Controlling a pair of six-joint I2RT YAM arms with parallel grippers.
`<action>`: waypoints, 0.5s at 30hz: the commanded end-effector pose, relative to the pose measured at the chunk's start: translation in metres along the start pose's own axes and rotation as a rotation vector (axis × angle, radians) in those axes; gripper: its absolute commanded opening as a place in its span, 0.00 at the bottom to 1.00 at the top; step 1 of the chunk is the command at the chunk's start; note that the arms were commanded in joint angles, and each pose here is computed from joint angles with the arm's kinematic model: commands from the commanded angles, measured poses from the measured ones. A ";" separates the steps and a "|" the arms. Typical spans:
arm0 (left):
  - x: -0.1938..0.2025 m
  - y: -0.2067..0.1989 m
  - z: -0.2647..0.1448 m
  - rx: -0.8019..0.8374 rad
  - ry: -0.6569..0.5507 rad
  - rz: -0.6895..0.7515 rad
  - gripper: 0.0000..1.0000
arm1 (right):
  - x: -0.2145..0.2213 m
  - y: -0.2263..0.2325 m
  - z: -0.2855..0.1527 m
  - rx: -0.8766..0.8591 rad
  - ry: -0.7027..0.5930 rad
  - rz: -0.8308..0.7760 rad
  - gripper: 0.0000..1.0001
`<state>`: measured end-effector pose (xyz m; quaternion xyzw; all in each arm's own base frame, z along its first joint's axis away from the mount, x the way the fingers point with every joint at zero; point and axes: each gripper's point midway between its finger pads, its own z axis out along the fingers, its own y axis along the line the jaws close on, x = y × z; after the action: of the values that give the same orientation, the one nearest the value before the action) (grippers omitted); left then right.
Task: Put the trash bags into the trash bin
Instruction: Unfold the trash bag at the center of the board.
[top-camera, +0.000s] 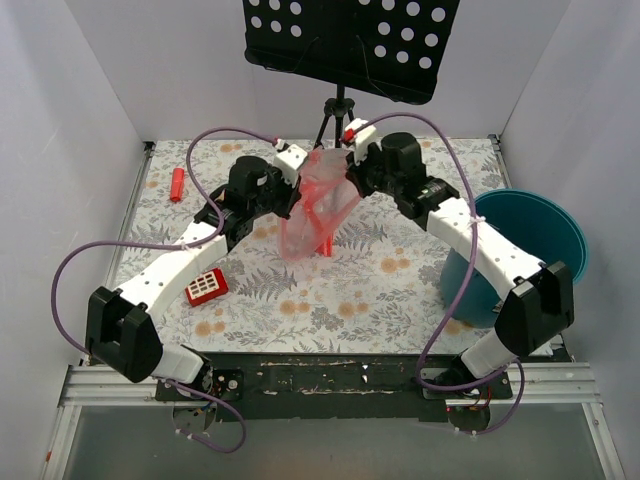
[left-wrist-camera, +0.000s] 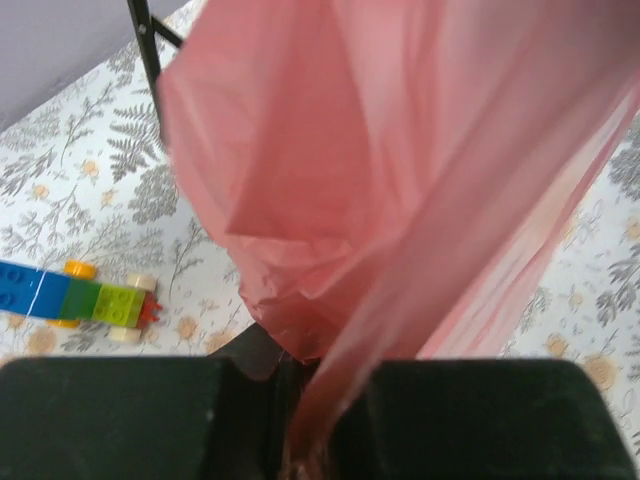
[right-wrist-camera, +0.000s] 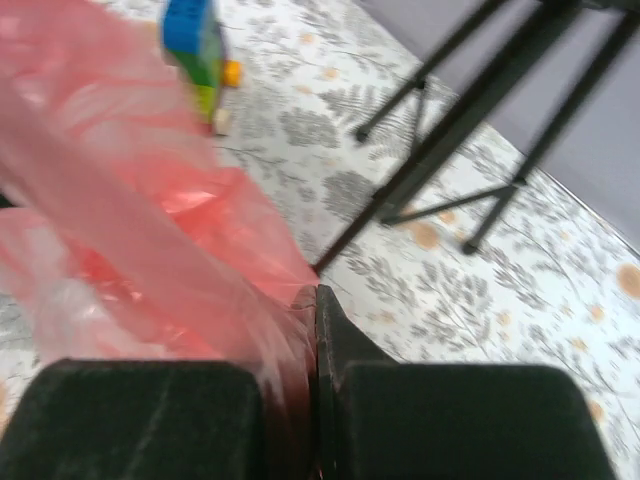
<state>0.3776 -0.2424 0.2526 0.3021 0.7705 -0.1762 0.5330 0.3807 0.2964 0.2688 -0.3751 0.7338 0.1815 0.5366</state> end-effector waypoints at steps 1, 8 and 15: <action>0.010 0.015 -0.018 -0.053 -0.007 0.051 0.01 | -0.040 -0.037 -0.029 0.107 -0.108 0.028 0.01; 0.018 0.031 -0.017 -0.098 0.003 0.076 0.00 | -0.008 -0.071 -0.046 0.224 -0.037 0.068 0.01; 0.006 0.017 -0.027 -0.003 -0.048 0.082 0.20 | 0.014 -0.111 -0.066 0.360 0.006 0.116 0.01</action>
<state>0.3816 -0.2067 0.2295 0.3109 0.7765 -0.1282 0.5329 0.4148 0.2003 0.2842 -0.2699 0.7724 0.1059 0.5650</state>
